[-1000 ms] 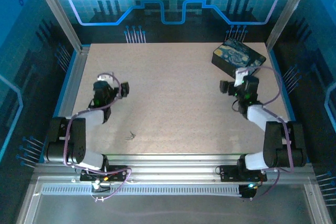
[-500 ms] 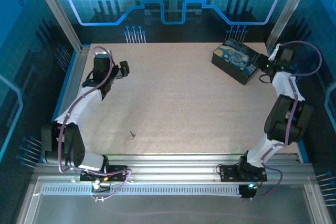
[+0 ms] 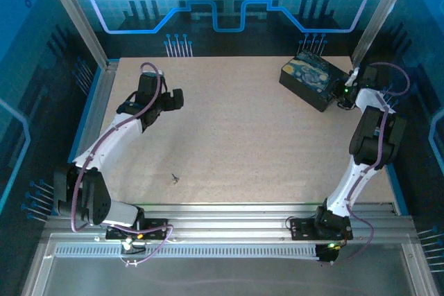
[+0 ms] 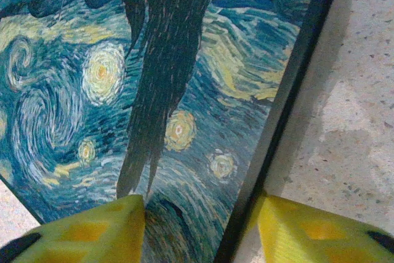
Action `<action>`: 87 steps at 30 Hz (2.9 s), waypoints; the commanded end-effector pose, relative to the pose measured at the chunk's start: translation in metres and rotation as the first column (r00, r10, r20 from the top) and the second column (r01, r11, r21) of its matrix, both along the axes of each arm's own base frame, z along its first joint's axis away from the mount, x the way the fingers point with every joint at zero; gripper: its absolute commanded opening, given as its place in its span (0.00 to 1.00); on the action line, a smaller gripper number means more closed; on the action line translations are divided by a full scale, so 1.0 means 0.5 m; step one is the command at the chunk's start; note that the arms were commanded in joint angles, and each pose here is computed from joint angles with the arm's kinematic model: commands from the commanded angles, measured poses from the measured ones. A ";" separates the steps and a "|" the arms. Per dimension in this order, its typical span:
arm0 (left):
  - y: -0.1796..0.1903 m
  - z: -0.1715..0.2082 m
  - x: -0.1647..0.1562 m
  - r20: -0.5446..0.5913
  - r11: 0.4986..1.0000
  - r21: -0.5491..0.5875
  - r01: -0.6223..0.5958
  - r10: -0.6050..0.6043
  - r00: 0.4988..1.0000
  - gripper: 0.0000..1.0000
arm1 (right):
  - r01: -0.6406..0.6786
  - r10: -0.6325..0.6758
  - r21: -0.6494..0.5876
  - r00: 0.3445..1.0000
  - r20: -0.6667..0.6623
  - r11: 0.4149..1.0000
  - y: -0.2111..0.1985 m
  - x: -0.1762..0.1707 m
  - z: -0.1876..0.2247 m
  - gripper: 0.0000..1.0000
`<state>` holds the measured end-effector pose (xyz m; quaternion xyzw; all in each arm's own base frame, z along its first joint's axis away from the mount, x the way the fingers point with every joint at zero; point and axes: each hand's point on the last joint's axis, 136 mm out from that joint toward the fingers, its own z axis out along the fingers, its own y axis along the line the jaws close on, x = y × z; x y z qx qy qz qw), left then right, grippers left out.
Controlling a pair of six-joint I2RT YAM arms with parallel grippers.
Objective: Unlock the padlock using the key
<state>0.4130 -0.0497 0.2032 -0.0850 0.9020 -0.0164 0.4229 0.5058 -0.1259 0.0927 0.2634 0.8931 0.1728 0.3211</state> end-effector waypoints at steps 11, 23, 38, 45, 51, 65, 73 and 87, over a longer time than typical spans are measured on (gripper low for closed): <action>-0.004 0.065 0.001 0.034 1.000 -0.008 -0.010 0.010 0.999 0.99 | -0.226 0.231 0.054 0.966 -0.115 0.973 0.293 -0.131 -0.035 0.45; -0.026 0.022 -0.012 -0.055 0.999 -0.027 -0.017 0.016 0.998 0.99 | -0.520 0.522 0.062 0.852 -0.042 0.852 0.632 -0.207 0.043 0.58; -0.050 0.007 -0.049 -0.101 0.996 -0.081 0.030 -0.038 0.994 0.99 | -0.346 0.345 -0.306 0.937 -0.060 0.887 0.291 -0.063 0.143 0.74; -0.063 -0.003 -0.057 -0.114 0.995 -0.098 0.033 -0.044 0.992 0.98 | -0.328 0.324 -0.280 0.944 -0.062 0.902 0.203 0.019 0.098 0.74; -0.073 -0.005 -0.064 -0.120 0.995 -0.094 0.046 -0.057 0.991 0.99 | -0.321 0.306 -0.232 0.947 -0.099 0.918 0.164 0.050 0.028 0.73; -0.074 0.001 -0.064 -0.106 0.995 -0.089 0.046 -0.056 0.993 0.99 | -0.439 0.440 0.038 0.897 -0.045 0.898 0.280 -0.001 -0.035 0.59; -0.078 -0.008 -0.066 -0.108 0.994 -0.099 0.049 -0.059 0.992 0.99 | -0.491 0.491 0.098 0.871 0.028 0.866 0.405 -0.062 0.002 0.54; -0.123 -0.045 -0.069 -0.156 0.986 -0.147 0.081 -0.104 0.982 0.98 | -0.565 0.565 0.200 0.823 0.064 0.800 0.691 -0.170 0.006 0.55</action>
